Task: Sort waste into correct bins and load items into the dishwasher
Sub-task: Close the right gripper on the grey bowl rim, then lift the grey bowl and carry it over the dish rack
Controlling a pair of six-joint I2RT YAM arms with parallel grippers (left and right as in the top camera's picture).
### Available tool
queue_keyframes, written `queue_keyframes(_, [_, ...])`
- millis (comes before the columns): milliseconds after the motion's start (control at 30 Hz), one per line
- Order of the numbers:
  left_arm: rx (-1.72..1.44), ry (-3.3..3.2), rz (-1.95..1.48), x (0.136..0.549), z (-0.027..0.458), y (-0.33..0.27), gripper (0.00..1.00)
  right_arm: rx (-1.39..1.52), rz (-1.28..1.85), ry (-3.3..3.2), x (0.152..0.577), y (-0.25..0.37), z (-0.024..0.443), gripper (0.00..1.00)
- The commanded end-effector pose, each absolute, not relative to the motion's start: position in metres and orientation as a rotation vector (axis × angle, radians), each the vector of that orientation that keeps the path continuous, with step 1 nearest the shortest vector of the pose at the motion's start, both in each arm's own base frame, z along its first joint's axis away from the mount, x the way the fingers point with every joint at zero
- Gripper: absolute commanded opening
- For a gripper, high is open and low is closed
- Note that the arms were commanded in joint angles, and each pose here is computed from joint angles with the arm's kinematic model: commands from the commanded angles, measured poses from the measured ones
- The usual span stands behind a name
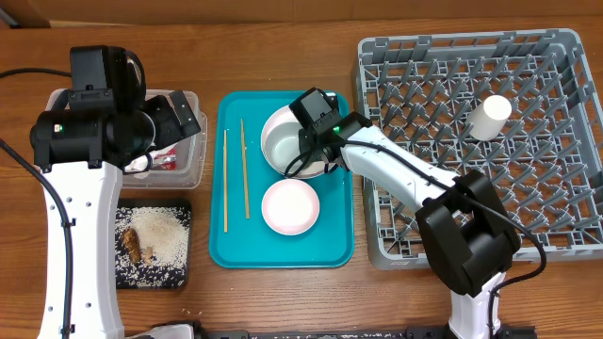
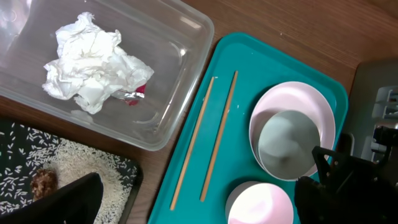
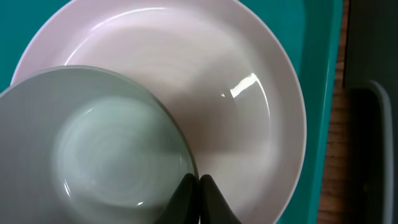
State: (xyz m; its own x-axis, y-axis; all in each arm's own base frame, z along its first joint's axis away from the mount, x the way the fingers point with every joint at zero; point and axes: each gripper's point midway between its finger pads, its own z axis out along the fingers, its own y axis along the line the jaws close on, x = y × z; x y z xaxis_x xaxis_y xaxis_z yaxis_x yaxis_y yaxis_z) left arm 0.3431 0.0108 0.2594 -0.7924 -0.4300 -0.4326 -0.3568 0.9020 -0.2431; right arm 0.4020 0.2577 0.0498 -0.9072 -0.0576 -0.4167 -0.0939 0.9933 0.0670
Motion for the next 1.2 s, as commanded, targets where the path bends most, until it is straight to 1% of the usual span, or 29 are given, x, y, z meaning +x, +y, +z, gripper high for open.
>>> queue_keyframes(0, [-0.570, 2.558, -0.208, 0.345, 0.265, 0.010, 1.00, -0.095, 0.104, 2.731, 0.402, 0.253, 0.040, 0.04])
queue_keyframes(100, [-0.570, 2.558, -0.208, 0.345, 0.265, 0.010, 1.00, -0.090, 0.124, 2.706, 0.407, 0.257, 0.043, 0.04])
queue_keyframes(200, [-0.570, 2.558, -0.208, 0.345, 0.265, 0.010, 1.00, -0.070, 0.172, 2.639, 0.424, 0.264, 0.064, 0.04])
queue_keyframes(233, [-0.570, 2.558, -0.208, 0.345, 0.265, 0.010, 1.00, -0.061, 0.189, 2.614, 0.430, 0.265, 0.076, 0.04])
queue_keyframes(267, [-0.570, 2.558, -0.208, 0.345, 0.265, 0.010, 1.00, -0.049, 0.221, 2.557, 0.442, 0.266, 0.106, 0.04])
queue_keyframes(333, [-0.570, 2.558, -0.208, 0.345, 0.265, 0.010, 1.00, -0.024, 0.252, 2.491, 0.452, 0.264, 0.138, 0.04])
queue_keyframes(500, [-0.570, 2.558, -0.208, 0.345, 0.265, 0.010, 1.00, -0.032, 0.197, 2.337, 0.466, 0.238, 0.203, 0.04])
queue_keyframes(600, [-0.570, 2.558, -0.208, 0.345, 0.265, 0.010, 1.00, -0.024, 0.046, 2.228, 0.474, 0.203, 0.242, 0.04])
queue_keyframes(700, [-0.570, 2.558, -0.208, 0.345, 0.265, 0.010, 1.00, -0.020, -0.195, 2.104, 0.485, 0.158, 0.278, 0.04])
queue_keyframes(833, [-0.570, 2.558, -0.208, 0.345, 0.265, 0.010, 1.00, 0.011, -0.530, 1.978, 0.500, 0.095, 0.310, 0.04])
queue_keyframes(1033, [-0.570, 2.558, -0.208, 0.345, 0.265, 0.010, 1.00, -0.006, -0.737, 1.954, 0.515, 0.025, 0.322, 0.04])
queue_keyframes(1167, [-0.570, 2.558, -0.208, 0.345, 0.265, 0.010, 1.00, 0.092, -0.836, 1.971, 0.515, -0.039, 0.322, 0.04])
